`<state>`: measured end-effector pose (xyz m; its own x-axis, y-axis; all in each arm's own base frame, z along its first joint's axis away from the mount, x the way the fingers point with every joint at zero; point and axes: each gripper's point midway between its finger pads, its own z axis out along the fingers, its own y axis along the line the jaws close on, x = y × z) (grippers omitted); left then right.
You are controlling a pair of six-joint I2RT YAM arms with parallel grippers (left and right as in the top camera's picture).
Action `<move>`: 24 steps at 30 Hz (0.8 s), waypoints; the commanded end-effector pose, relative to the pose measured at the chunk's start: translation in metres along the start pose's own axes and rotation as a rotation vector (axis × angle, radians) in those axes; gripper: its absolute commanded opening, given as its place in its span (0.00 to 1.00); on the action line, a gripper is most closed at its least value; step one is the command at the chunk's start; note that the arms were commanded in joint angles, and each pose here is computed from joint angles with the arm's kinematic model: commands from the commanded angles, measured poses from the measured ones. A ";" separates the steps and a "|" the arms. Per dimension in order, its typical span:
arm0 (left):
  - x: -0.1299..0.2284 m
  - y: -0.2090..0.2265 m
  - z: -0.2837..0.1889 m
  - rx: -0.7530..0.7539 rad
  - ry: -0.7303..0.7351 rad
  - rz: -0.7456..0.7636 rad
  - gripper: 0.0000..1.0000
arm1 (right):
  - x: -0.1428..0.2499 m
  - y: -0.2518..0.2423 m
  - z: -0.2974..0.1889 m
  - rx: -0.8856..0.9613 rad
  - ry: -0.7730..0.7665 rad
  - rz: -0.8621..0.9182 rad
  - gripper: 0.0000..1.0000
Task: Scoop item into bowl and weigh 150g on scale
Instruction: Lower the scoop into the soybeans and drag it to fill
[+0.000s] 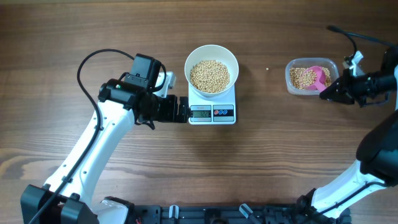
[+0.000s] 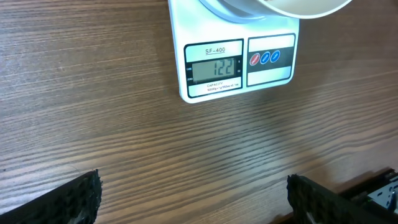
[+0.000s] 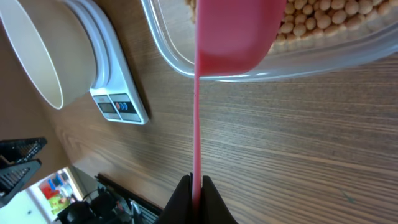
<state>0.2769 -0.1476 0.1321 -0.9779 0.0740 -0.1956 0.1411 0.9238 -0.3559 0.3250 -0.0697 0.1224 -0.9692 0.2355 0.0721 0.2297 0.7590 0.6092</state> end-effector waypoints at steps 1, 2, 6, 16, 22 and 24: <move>0.001 0.000 0.002 0.009 0.009 0.015 1.00 | 0.004 0.000 -0.002 -0.050 0.004 -0.024 0.04; 0.001 0.000 0.002 0.009 0.009 0.015 1.00 | 0.004 0.001 -0.003 -0.065 0.000 -0.030 0.04; 0.001 0.000 0.002 0.009 0.009 0.015 1.00 | 0.005 0.000 -0.007 -0.085 -0.013 -0.019 0.04; 0.001 0.000 0.002 0.009 0.009 0.015 1.00 | 0.007 0.020 -0.013 -0.206 -0.034 -0.069 0.04; 0.001 0.000 0.002 0.009 0.009 0.015 1.00 | 0.008 0.025 -0.015 -0.226 -0.041 -0.067 0.04; 0.001 0.000 0.002 0.009 0.009 0.015 1.00 | 0.008 0.026 -0.016 -0.226 -0.045 -0.070 0.04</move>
<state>0.2769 -0.1476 0.1321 -0.9779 0.0740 -0.1956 0.1411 0.9238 -0.3559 0.3179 -0.0617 0.1460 -0.9749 0.2209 0.0279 0.1679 0.6471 0.7437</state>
